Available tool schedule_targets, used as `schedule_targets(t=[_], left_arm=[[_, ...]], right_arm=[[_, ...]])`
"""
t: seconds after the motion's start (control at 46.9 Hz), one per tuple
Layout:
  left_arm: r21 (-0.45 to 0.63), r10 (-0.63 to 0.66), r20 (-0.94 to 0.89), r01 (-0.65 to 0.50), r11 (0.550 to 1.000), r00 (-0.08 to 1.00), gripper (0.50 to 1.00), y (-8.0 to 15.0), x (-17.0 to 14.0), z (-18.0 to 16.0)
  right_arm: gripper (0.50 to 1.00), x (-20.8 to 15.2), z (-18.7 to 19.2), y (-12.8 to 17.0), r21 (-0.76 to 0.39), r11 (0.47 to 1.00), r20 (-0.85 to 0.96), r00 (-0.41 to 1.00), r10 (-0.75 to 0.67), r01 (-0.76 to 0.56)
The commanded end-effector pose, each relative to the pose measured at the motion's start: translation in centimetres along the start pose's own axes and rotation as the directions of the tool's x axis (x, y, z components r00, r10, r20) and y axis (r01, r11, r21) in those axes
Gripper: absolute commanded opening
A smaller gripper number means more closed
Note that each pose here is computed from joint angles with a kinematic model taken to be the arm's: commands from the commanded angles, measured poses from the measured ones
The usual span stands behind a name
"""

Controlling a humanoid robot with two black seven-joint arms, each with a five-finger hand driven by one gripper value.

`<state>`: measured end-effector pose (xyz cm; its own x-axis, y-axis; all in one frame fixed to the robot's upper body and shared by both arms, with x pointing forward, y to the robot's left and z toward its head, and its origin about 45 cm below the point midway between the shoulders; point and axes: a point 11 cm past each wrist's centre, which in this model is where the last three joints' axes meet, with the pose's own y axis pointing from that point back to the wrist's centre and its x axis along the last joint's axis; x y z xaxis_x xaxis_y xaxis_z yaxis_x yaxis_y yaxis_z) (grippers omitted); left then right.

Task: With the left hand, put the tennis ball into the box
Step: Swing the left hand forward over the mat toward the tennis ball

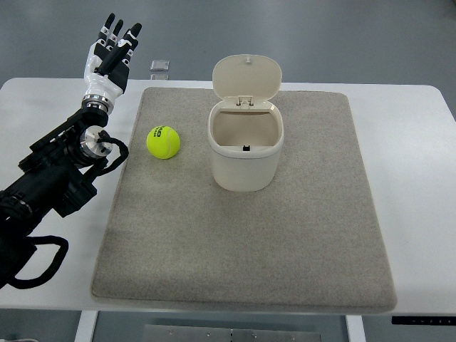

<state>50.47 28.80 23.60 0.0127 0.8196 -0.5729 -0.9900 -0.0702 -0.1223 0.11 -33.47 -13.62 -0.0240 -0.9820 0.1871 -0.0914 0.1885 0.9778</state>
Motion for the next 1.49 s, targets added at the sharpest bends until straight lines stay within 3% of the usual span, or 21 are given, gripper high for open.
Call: schedule_targets(t=[0.0,0.704,1.152,1.473], left_arm=[[0.000,0.000,0.002,0.000,1.000,1.000,0.990,0.0,0.0,0.0],[0.012,-0.048,0.073,0.047,0.999,0.996,0.981,-0.7,-0.4,1.2],[0.204,-0.272,0.385,0.207,0.957,0.882,0.981,-0.6,-2.5,-0.2],[0.380,-0.441,0.558,0.256,0.889,0.703,0.981,-1.4,-2.2,2.1]], right_arm=[[0.901,0.0,0.0,0.0,0.000,1.000,-0.001,1.000,0.000,0.000],[0.901,0.0,0.0,0.0,0.000,1.000,-0.001,1.000,0.000,0.000],[0.901,0.0,0.0,0.0,0.000,1.000,-0.001,1.000,0.000,0.000],[0.901,0.0,0.0,0.0,0.000,1.000,0.001,1.000,0.000,0.000]])
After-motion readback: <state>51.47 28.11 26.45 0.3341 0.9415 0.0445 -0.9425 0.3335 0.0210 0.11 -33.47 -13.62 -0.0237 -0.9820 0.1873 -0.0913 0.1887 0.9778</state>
